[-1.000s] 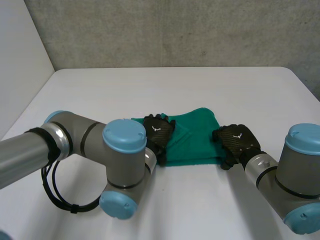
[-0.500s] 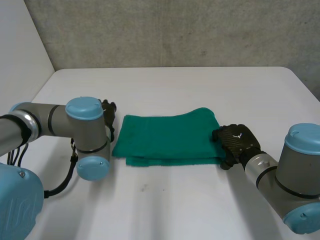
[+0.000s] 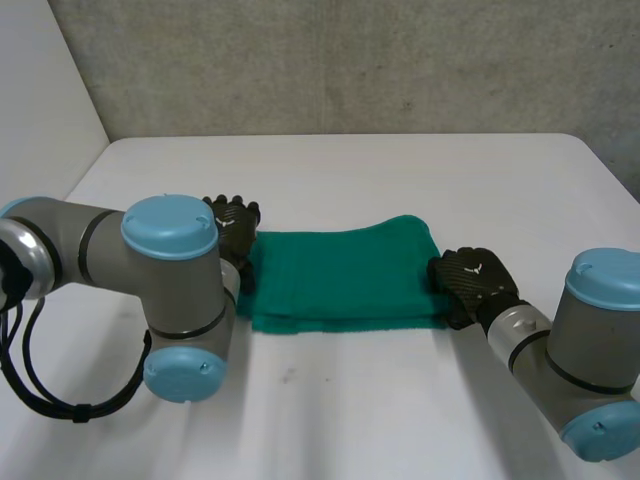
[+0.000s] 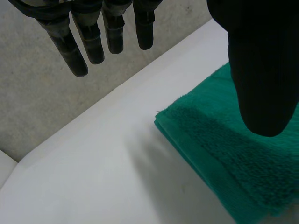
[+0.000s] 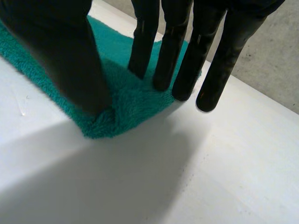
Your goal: Fold the towel.
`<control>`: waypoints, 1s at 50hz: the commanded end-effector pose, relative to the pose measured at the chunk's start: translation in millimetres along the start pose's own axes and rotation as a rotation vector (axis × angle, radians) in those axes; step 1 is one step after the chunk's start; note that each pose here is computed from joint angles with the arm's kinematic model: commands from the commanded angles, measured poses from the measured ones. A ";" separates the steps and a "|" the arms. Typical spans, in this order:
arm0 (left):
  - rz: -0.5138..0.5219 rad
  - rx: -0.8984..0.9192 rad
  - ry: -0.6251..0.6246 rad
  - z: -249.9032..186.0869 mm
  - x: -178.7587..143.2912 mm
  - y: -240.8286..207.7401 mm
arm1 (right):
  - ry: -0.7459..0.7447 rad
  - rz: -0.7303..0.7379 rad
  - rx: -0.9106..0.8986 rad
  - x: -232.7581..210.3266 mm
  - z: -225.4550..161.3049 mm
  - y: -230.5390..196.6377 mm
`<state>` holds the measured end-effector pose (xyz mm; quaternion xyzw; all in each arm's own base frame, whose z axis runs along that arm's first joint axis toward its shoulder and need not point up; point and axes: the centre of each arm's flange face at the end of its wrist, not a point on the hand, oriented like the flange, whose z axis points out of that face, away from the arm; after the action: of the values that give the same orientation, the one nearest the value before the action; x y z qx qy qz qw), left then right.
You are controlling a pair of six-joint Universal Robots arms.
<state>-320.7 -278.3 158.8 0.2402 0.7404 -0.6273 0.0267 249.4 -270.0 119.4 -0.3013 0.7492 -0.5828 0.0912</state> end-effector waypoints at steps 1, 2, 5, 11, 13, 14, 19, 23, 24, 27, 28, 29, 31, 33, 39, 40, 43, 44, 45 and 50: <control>0.000 -0.002 -0.001 -8.0 -3.3 -2.1 | 0.049 0.014 0.017 8.3 6.5 -3.5; 0.001 -0.005 0.000 -9.9 -3.9 -2.0 | 0.058 0.012 0.010 9.6 6.3 -3.1; 0.000 -0.009 -0.002 -11.9 -5.4 -1.9 | 0.100 0.010 -0.031 13.5 2.9 -0.2; -0.002 -0.034 -0.023 -27.1 -24.3 -1.0 | 0.154 -0.040 -0.069 30.8 -1.0 -11.0; -0.003 -0.042 -0.031 -28.6 -29.2 0.4 | 0.160 -0.078 -0.064 34.8 -0.1 -16.1; -0.003 -0.042 -0.031 -28.6 -29.3 0.5 | 0.162 -0.101 -0.058 36.0 0.9 -18.9; -0.005 -0.052 -0.044 -34.1 -36.8 1.5 | 0.130 -0.230 0.041 18.1 8.1 -51.9; -0.008 -0.046 -0.049 -36.7 -39.2 -1.2 | -0.024 -0.284 0.210 -51.8 4.5 -93.5; -0.012 -0.035 -0.052 -39.4 -41.7 -5.3 | -0.048 -0.287 0.231 -61.8 3.7 -97.7; -0.023 -0.026 -0.067 -40.1 -47.8 -9.0 | -0.200 -0.310 0.284 -110.7 5.8 -96.7; -0.028 -0.024 -0.072 -39.9 -49.7 -9.7 | -0.241 -0.316 0.294 -121.4 4.8 -95.3; -0.040 -0.022 -0.081 -39.4 -52.8 -10.6 | -0.283 -0.321 0.302 -131.8 3.6 -93.3; -0.052 -0.021 -0.087 -39.0 -55.3 -11.2 | -0.408 -0.337 0.326 -160.6 -2.2 -86.6; -0.062 -0.021 -0.087 -39.0 -55.3 -11.2 | -0.480 -0.344 0.327 -174.8 -5.6 -79.0; -0.081 0.001 -0.081 -39.3 -53.4 -17.1 | -0.536 -0.336 0.279 -186.1 1.1 -59.0; -0.082 0.004 -0.080 -39.3 -53.1 -18.1 | -0.509 -0.314 0.276 -183.6 3.5 -63.3; -0.088 0.027 -0.069 -37.7 -51.4 -23.8 | -0.352 -0.161 0.245 -158.0 14.2 -80.0; -0.098 0.046 -0.056 -35.4 -50.2 -28.4 | -0.307 -0.118 0.248 -146.9 16.7 -87.7; -0.117 0.071 -0.029 -32.8 -46.3 -34.5 | -0.268 -0.077 0.253 -135.7 18.5 -95.3; -0.222 0.118 0.076 -31.0 -23.9 -47.1 | -0.177 0.110 0.252 -88.8 22.9 -117.7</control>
<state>-279.8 -263.5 209.2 0.1855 0.7363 -0.6508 0.0045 406.1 -212.0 162.8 -0.4312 0.6226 -0.6173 0.2130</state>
